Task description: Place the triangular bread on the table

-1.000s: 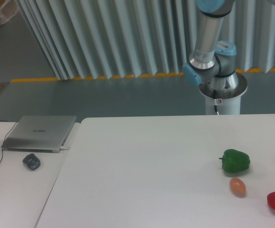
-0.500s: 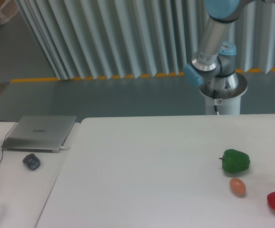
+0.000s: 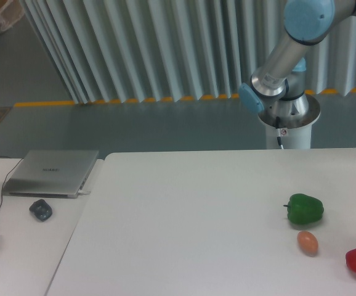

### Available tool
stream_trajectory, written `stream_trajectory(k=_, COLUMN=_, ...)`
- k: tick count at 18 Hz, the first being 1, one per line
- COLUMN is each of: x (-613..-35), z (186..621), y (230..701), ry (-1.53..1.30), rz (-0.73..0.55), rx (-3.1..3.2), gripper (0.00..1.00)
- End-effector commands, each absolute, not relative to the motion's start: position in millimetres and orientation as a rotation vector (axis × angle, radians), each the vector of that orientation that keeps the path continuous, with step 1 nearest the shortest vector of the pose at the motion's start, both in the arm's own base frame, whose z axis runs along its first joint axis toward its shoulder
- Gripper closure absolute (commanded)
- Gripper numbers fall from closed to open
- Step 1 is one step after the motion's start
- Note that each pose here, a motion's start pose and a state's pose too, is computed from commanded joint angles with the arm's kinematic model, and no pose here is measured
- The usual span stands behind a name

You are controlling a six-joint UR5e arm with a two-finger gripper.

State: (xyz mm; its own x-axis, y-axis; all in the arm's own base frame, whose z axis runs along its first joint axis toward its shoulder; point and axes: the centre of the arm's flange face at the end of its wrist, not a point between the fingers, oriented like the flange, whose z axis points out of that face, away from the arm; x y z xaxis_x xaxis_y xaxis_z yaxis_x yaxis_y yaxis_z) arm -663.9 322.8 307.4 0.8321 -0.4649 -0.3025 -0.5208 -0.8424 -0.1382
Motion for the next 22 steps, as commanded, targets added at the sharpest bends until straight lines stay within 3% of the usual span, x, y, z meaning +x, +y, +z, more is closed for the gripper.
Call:
stream_trajectory(k=9, x=-660.9, z=287.8, y=339.3, ry=0.783, rz=0.361, rx=-2.802, gripper=0.07)
stream_trajectory(k=11, x=-661.2, z=286.5, y=340.5, ry=0.785, rz=0.361, rx=-2.801, gripper=0.2)
stream_trajectory(k=14, x=-661.2, z=286.5, y=340.5, ry=0.785, rz=0.361, rx=-2.801, gripper=0.61)
stream_trajectory(k=15, x=-661.2, z=286.5, y=340.5, ry=0.787, rz=0.361, rx=-2.801, gripper=0.67)
stream_trajectory(k=16, x=-661.2, z=286.5, y=340.5, ry=0.787, rz=0.361, rx=-2.801, gripper=0.83)
stream_trajectory(k=17, x=-661.2, z=286.5, y=340.5, ry=0.787, rz=0.361, rx=-2.801, gripper=0.93)
stream_trajectory(k=18, x=-661.4, z=287.4, y=339.4, ry=0.787, rz=0.362, rx=-2.801, gripper=1.0)
stream_trajectory(k=22, x=-660.6, z=308.4, y=332.6, ry=0.748, rz=0.396, rx=-2.792, gripper=1.0)
